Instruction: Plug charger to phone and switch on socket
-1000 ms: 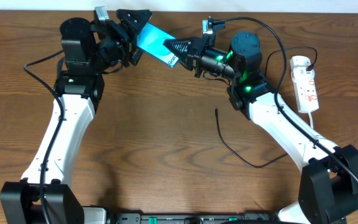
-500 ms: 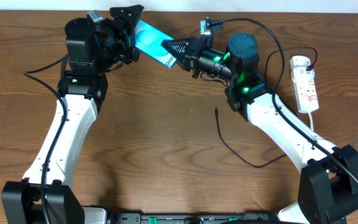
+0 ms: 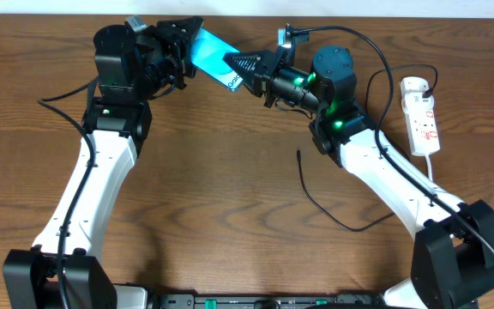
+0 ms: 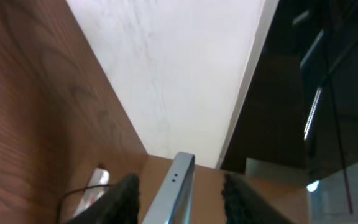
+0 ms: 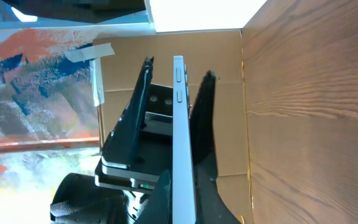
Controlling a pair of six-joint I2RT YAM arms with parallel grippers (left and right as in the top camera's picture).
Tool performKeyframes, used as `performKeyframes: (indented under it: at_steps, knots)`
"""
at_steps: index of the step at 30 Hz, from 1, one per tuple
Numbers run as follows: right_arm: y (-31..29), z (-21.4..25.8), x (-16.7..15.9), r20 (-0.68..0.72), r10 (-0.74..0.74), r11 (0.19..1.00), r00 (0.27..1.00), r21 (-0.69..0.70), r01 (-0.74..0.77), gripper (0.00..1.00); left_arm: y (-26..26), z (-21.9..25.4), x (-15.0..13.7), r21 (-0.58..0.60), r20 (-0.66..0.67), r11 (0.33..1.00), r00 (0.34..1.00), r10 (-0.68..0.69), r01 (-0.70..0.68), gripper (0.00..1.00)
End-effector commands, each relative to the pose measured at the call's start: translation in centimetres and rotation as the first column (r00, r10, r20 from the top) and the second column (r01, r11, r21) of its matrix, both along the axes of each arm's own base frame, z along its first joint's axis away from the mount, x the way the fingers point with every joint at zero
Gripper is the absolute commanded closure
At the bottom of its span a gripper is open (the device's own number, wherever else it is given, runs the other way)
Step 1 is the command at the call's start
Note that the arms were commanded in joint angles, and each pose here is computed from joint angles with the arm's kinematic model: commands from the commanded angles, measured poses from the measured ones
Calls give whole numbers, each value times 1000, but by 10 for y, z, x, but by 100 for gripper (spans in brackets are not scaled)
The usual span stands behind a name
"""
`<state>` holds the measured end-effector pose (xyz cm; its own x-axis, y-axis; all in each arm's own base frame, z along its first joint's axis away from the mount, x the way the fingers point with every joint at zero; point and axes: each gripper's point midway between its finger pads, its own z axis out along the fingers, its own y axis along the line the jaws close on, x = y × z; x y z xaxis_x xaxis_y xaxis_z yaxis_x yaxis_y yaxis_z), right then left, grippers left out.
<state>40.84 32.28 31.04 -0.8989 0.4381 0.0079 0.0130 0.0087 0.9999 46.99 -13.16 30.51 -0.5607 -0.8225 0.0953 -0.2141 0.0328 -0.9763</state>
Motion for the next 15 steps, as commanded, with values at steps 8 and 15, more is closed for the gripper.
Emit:
performKeyframes:
  at_steps: [8, 15]
  knots:
    - [0, 8, 3, 12, -17, 1000, 1000, 15, 17, 99, -13, 16, -7, 53, 96, 994, 990, -100, 96, 59]
    - [-4, 8, 7, 12, -30, 999, 999, 15, 30, 99, -16, 16, -10, 65, 107, 990, 986, -130, 123, 59]
